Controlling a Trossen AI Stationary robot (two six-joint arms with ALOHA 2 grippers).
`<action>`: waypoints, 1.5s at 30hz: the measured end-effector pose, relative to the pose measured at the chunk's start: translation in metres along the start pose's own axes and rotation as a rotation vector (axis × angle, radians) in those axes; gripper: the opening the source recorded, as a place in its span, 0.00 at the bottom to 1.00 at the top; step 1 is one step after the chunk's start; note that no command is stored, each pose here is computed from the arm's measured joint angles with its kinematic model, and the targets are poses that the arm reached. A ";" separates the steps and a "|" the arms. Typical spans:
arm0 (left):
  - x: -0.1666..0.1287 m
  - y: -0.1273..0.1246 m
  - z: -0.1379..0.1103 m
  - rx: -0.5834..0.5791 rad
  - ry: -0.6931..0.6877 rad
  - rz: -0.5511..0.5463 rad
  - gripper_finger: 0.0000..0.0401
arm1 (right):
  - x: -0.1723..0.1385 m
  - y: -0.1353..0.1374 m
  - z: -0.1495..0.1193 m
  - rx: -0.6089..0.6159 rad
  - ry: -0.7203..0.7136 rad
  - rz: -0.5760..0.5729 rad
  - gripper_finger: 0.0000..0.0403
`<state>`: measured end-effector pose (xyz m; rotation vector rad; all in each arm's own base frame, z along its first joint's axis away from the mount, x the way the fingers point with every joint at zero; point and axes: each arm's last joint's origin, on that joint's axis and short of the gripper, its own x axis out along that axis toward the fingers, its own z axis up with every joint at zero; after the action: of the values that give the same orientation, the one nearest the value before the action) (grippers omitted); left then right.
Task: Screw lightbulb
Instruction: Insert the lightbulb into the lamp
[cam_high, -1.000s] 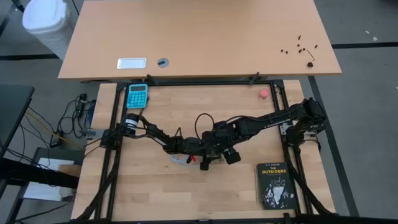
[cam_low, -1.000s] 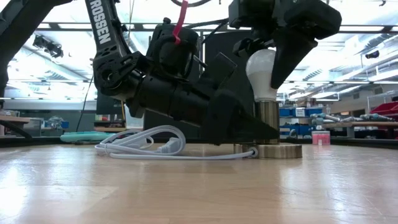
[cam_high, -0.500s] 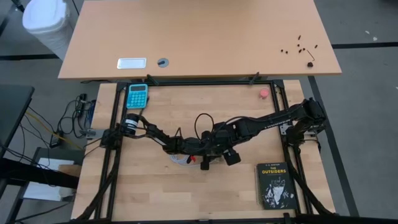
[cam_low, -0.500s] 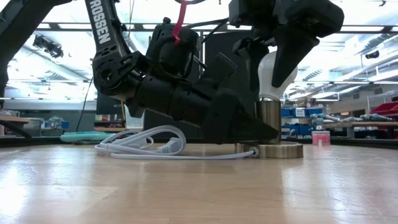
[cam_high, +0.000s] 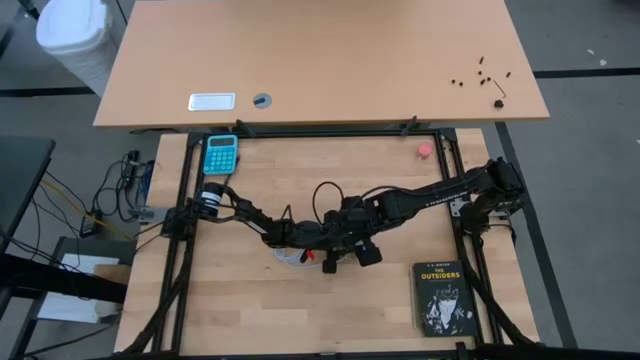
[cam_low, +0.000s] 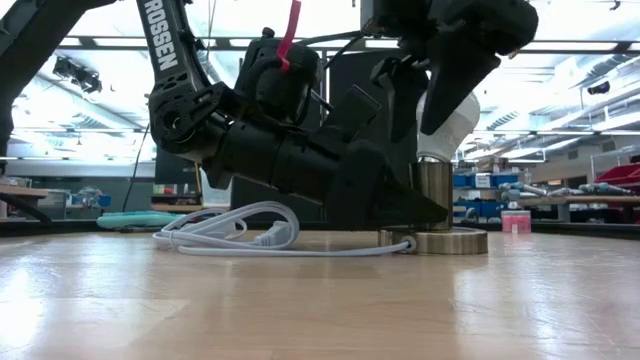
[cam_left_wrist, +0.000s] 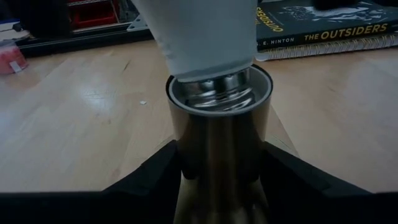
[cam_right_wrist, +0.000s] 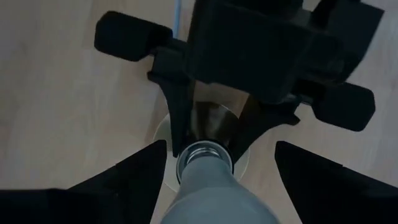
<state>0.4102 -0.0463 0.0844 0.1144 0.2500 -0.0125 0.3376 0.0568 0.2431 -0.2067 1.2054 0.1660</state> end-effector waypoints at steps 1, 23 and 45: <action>0.000 0.000 0.000 0.000 0.000 0.000 0.49 | -0.001 0.000 0.001 0.001 -0.007 0.003 0.78; 0.000 0.000 0.000 -0.010 0.005 0.001 0.49 | -0.073 0.010 -0.001 0.110 0.248 -0.134 0.77; 0.000 0.001 -0.001 -0.016 0.009 0.003 0.49 | -0.052 0.004 -0.007 0.142 0.257 -0.196 0.77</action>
<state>0.4102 -0.0452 0.0837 0.0993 0.2585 -0.0074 0.3120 0.0584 0.2889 -0.2252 1.4375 -0.1213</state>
